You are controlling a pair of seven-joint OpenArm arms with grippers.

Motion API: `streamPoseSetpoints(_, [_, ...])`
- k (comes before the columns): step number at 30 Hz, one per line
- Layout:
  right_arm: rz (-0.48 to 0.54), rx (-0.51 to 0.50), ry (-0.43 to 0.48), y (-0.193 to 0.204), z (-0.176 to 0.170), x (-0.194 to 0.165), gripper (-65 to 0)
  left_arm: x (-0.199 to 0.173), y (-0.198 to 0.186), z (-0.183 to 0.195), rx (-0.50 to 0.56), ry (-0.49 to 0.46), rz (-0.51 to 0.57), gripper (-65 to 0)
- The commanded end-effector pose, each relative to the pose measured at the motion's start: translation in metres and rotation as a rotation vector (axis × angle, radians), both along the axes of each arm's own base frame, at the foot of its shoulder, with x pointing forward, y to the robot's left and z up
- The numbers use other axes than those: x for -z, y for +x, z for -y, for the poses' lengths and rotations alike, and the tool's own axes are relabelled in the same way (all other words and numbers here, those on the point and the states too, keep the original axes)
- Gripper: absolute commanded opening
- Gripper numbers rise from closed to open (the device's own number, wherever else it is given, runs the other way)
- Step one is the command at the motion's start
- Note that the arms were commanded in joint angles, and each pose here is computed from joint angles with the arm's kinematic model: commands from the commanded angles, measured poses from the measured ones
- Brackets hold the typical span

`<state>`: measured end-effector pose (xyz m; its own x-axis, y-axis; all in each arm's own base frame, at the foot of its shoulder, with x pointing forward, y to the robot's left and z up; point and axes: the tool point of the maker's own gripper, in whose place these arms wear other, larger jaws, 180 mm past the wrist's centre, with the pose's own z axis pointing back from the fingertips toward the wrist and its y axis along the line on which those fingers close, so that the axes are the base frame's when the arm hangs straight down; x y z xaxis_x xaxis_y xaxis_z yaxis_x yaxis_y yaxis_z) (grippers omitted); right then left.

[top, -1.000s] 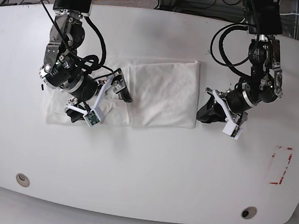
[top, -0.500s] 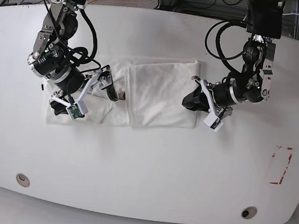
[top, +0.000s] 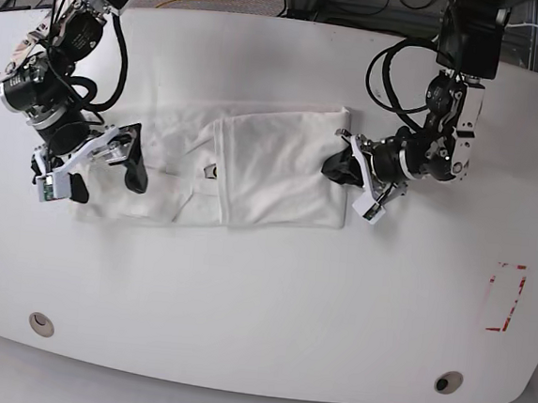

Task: Layout the t-shirt on the table in an organized manner, then fold the t-shirt properly
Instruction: 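Grasp the shirt's two ends with both grippers, then pull the held ends apart with both grippers, stretching the shirt flat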

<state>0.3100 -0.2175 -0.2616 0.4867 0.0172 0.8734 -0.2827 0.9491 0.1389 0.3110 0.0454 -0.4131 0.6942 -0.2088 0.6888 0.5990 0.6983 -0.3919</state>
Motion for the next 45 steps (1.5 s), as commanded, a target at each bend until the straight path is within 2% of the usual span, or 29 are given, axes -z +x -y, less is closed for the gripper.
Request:
streamPoseSetpoints(1, [0.041,0.005,0.017,0.006,0.006,-0.011,0.0,0.0,0.004,0.003,0.001,-0.003,-0.004,-57.6])
streamPoseSetpoints(4, [0.046,0.044,0.032,0.012,0.022,-0.013,0.0,0.01,0.0,0.001,-0.007,-0.002,-0.038,-57.6])
streamPoseSetpoints(9, [-0.014,0.076,0.042,0.019,0.051,0.002,0.0,0.015,-0.002,-0.001,-0.007,0.001,-0.053,-57.6])
streamPoseSetpoints(14, [-0.127,0.134,0.134,0.033,0.088,0.035,0.0,0.016,-0.002,-0.005,-0.007,0.009,-0.054,-57.6])
streamPoseSetpoints(21, [-0.194,0.213,0.205,0.038,0.134,0.059,0.0,0.017,-0.002,-0.013,-0.01,0.027,-0.054,-57.6])
streamPoseSetpoints(28, [-0.225,0.248,0.231,0.041,0.153,0.072,0.0,0.019,-0.003,-0.029,-0.013,0.06,-0.055,-57.6])
streamPoseSetpoints(33, [-0.283,0.287,0.277,0.032,0.161,0.098,0.0,0.02,-0.003,-0.039,-0.016,0.081,-0.056,-57.6])
streamPoseSetpoints(40, [-0.352,0.28,0.299,0.024,0.151,0.124,0.0,0.021,-0.003,-0.046,-0.015,0.097,-0.056,-57.6])
streamPoseSetpoints(45, [-0.372,0.267,0.326,0.02,0.136,0.136,0.0,0.022,-0.004,-0.067,-0.021,0.142,-0.059,-57.6])
